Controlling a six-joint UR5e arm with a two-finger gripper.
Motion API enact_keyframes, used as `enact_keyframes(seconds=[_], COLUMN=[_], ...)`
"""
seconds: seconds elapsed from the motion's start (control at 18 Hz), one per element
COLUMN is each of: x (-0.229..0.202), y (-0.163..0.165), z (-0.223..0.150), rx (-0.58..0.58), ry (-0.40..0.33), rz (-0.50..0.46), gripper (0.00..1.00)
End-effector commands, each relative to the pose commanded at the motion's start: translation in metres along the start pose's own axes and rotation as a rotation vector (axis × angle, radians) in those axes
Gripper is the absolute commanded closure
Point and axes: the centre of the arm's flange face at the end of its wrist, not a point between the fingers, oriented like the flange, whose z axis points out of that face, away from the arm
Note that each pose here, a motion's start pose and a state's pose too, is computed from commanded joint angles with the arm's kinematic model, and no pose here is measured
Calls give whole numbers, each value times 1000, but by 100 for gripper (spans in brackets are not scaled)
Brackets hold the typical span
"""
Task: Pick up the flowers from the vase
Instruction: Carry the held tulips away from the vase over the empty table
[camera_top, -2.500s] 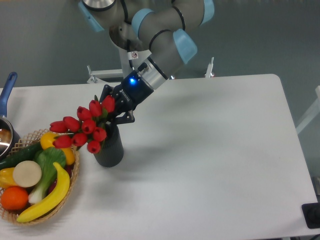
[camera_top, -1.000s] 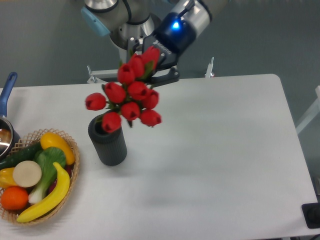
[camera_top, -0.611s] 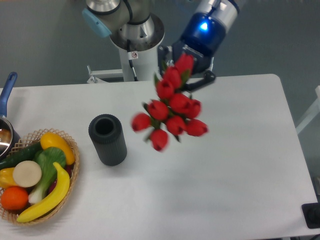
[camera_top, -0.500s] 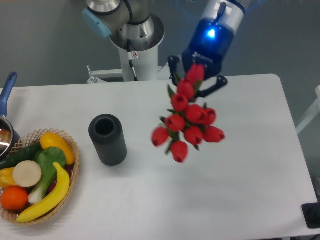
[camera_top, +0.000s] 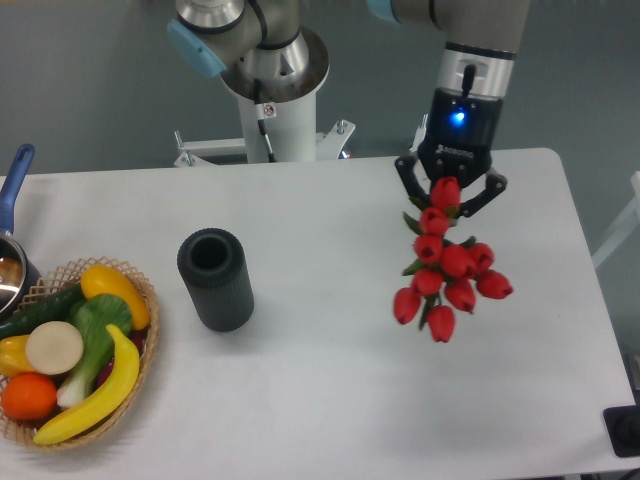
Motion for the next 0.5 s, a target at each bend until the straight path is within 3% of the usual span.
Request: enact_keyframes(seconds=[0.22,0.5], x=[0,23], y=[9,16], z=[2,10], rx=[-153,-286], ry=[-1,102], rz=[16,26], gripper=[93,91])
